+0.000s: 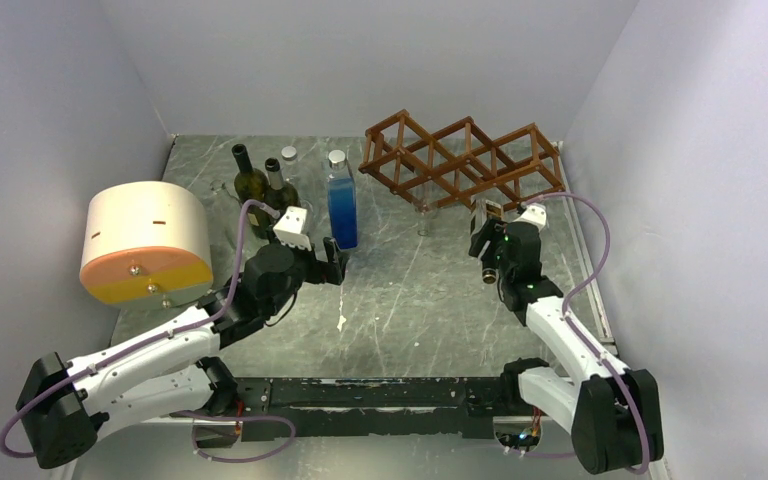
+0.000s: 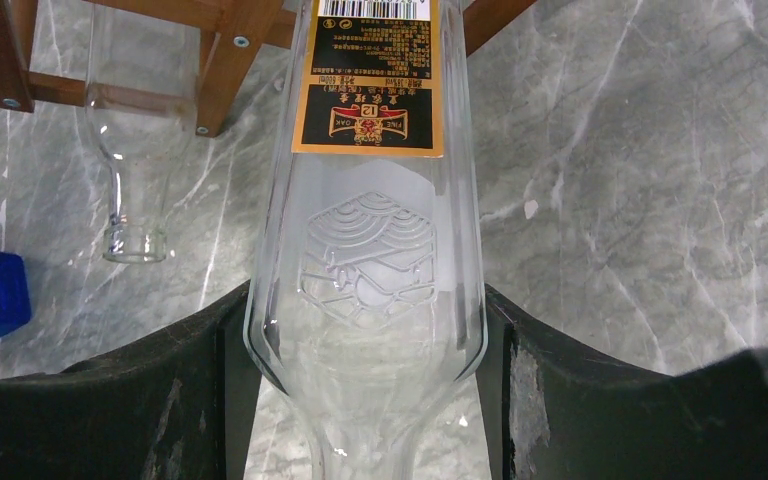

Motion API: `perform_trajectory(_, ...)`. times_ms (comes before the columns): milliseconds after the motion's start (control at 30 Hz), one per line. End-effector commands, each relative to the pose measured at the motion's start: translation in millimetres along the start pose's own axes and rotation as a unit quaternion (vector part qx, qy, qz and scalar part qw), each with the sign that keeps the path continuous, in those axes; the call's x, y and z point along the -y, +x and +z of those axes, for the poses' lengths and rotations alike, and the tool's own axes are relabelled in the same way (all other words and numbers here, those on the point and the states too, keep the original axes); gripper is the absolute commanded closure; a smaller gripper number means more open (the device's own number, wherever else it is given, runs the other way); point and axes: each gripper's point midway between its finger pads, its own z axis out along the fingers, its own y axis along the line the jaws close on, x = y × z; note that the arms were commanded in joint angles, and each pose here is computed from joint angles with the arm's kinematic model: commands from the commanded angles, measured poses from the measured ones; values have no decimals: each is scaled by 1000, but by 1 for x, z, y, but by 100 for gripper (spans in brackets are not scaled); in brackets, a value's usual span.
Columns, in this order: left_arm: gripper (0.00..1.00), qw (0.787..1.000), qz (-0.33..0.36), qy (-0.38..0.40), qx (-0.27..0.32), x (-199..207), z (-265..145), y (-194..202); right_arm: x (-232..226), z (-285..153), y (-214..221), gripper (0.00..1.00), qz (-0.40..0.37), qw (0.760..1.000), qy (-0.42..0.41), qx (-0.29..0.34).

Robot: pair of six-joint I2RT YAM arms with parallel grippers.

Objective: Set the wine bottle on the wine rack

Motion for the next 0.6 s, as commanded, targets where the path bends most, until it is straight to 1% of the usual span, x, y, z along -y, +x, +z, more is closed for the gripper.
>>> perform_trajectory(0, 0, 1000, -8, 16, 12, 5, -1, -7, -31, 2, -81, 100, 22, 987, -61, 150)
perform_trajectory(300, 0, 1000, -10, 24, 11, 10, -1, -10, -32, 20, -87, 100, 12, 981, -66, 183)
perform_trajectory(567, 1, 999, -14, 48, -7, 21, -6, -13, -34, 36, -93, 100, 3, 977, -71, 202)
